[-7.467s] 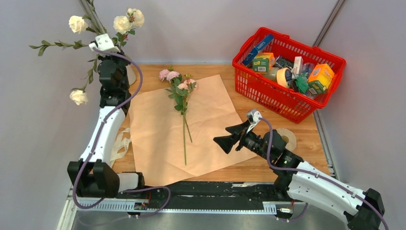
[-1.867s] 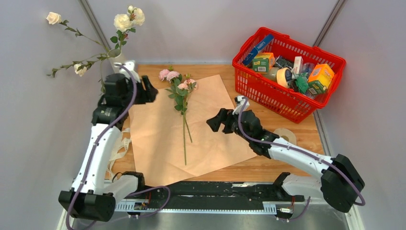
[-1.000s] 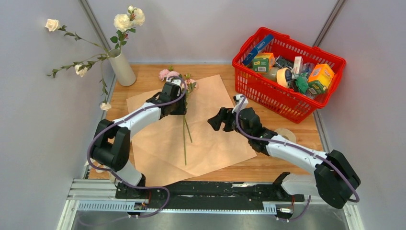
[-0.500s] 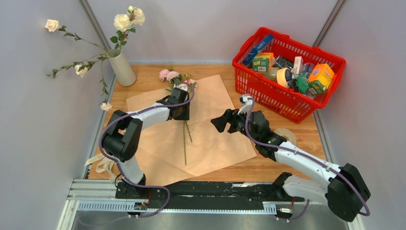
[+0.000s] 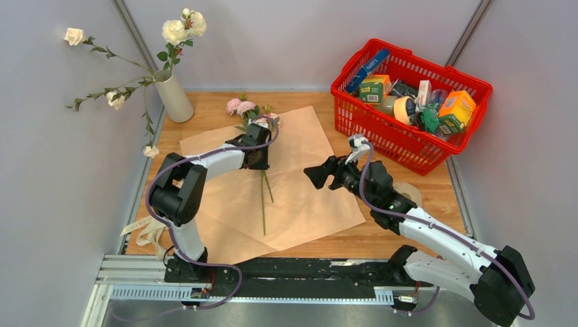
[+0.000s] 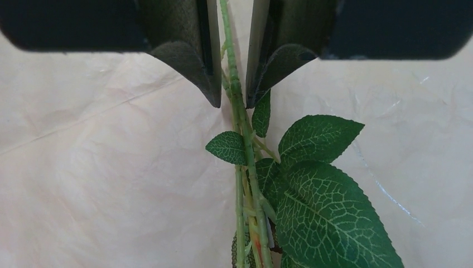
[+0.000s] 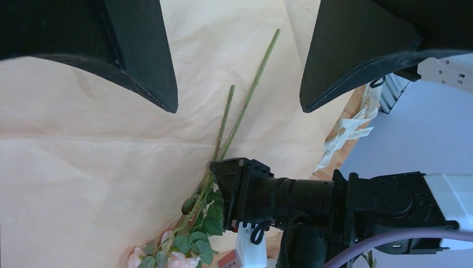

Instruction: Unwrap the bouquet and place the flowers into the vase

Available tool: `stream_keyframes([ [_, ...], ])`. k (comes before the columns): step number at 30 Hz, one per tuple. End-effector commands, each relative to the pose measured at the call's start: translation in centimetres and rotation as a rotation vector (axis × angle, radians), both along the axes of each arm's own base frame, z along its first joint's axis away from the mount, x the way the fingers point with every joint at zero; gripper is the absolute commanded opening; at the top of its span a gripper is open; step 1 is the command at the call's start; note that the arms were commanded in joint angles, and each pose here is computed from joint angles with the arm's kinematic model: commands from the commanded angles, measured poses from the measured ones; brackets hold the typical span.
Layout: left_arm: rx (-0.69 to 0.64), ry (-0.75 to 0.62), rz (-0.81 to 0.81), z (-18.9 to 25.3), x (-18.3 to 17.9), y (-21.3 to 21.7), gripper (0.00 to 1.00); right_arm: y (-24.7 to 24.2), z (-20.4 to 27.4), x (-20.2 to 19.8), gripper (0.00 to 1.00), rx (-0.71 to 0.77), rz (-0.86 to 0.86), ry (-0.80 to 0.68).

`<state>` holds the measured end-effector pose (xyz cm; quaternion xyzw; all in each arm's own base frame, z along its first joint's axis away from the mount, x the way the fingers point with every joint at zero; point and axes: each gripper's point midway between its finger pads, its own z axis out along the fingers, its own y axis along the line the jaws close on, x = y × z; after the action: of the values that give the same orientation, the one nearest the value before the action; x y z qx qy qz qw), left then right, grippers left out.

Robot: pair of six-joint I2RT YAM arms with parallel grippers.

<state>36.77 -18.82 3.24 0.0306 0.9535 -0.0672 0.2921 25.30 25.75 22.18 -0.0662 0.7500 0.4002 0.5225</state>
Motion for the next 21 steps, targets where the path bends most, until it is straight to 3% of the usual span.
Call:
stream_keyframes([
  [1, 0.019, -0.01, -0.018, 0.3, 0.6, -0.4, 0.31, -0.4, 0.2, -0.1, 0.83, -0.003, -0.009, -0.01],
  [3, 0.021, -0.001, -0.021, 0.0, 0.4, -0.5, 0.29, -0.5, 0.4, -0.2, 0.83, 0.001, -0.01, -0.015],
  [10, 0.008, -0.051, -0.017, 2.4, 0.7, -0.7, 0.0, -0.8, 0.6, -0.3, 0.84, -0.002, -0.017, -0.026],
  [21, -0.083, -0.078, -0.017, 6.0, 0.3, -1.8, 0.0, -1.0, 0.8, -0.5, 0.9, 0.008, -0.018, -0.027],
])
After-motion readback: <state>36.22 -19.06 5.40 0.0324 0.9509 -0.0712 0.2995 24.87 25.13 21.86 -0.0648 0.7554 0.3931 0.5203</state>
